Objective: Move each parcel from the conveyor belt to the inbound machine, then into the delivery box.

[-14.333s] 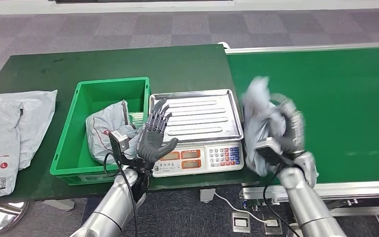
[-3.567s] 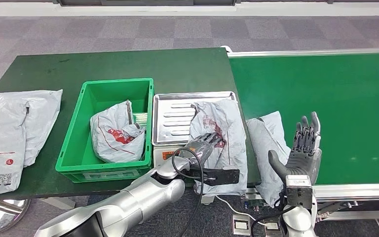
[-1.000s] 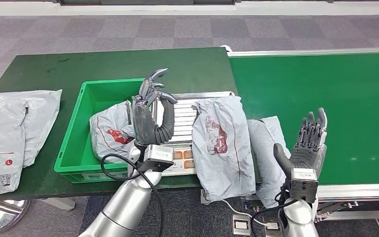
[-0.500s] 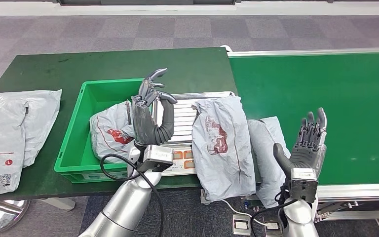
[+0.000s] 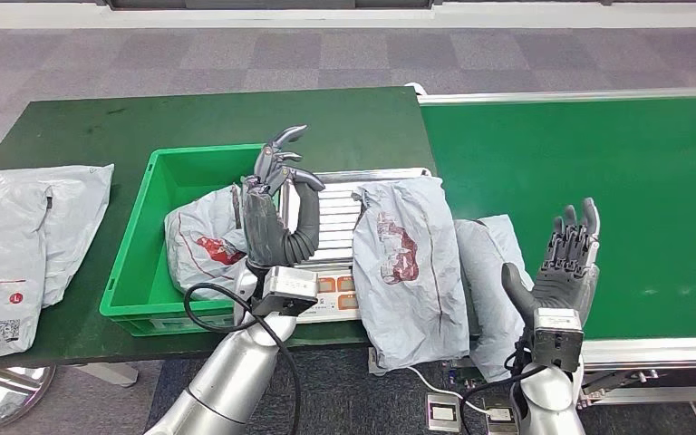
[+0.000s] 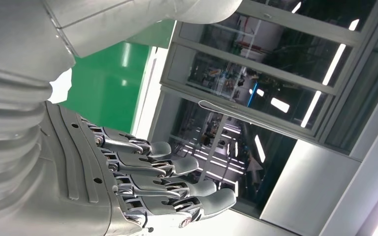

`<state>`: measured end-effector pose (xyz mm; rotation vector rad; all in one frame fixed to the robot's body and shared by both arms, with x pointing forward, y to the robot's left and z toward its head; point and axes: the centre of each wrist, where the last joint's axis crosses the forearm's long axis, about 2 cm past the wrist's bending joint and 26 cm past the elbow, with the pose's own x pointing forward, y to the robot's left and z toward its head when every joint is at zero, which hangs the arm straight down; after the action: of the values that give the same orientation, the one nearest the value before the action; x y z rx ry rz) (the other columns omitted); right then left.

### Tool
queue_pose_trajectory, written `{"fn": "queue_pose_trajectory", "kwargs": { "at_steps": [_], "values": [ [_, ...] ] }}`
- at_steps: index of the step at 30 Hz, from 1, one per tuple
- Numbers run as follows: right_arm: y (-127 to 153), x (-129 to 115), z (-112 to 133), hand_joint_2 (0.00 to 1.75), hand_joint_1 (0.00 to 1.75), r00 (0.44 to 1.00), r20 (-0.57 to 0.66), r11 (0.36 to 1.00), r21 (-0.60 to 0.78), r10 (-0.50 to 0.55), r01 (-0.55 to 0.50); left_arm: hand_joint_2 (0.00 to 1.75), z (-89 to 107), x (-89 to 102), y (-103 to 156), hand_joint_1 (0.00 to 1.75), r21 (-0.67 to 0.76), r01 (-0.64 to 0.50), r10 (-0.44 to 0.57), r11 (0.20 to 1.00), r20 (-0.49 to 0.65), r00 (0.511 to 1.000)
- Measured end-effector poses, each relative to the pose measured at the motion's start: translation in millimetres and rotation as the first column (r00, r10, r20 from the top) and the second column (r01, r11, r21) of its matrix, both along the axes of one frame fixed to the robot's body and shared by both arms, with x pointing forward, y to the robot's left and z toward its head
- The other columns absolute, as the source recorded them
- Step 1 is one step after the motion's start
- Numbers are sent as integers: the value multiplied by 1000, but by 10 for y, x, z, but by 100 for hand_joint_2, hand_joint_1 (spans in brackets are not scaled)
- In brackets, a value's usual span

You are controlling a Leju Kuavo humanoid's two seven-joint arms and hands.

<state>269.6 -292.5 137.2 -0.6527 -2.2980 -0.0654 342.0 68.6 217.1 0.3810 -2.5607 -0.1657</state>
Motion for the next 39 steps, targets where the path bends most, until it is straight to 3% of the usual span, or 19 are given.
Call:
{"fn": "queue_pose_trajectory", "kwargs": {
  "at_steps": [2, 4, 5, 6, 8, 10, 18, 39],
  "values": [
    [0, 0, 0, 175, 0, 1000, 0, 1000, 0, 0, 0, 175, -1, 2, -3, 0, -4, 8, -8, 1000, -16, 1000],
    [1, -1, -1, 175, 0, 1000, -2, 1000, -9, 7, -7, 175, -15, 48, -57, 0, -23, 94, -97, 995, -129, 987],
    [0, 0, 0, 175, 0, 1000, -4, 1000, -17, 13, -13, 175, -64, 87, -124, 0, -34, 198, -201, 980, -234, 951],
    [-1, -1, 1, 175, 0, 1000, -6, 999, -25, 20, -20, 175, -143, 115, -195, 0, -46, 323, -319, 945, -337, 886],
    [0, -11, -3, 175, 0, 999, -11, 999, -35, 30, -31, 175, -354, 97, -309, 0, -89, 552, -519, 829, -489, 701],
    [-1, -25, -14, 175, 0, 999, -18, 999, -37, 34, -35, 175, -491, 52, -371, 0, -128, 637, -591, 760, -544, 596],
    [-40, -51, -37, 175, 0, 999, -27, 999, -35, 26, -27, 175, -620, 100, -368, 0, -92, 588, -516, 804, -598, 613],
    [-39, -50, -37, 175, 0, 999, -27, 999, -35, 30, -31, 175, -708, 128, -318, 0, -48, 571, -465, 820, -638, 614]
  ]
}}
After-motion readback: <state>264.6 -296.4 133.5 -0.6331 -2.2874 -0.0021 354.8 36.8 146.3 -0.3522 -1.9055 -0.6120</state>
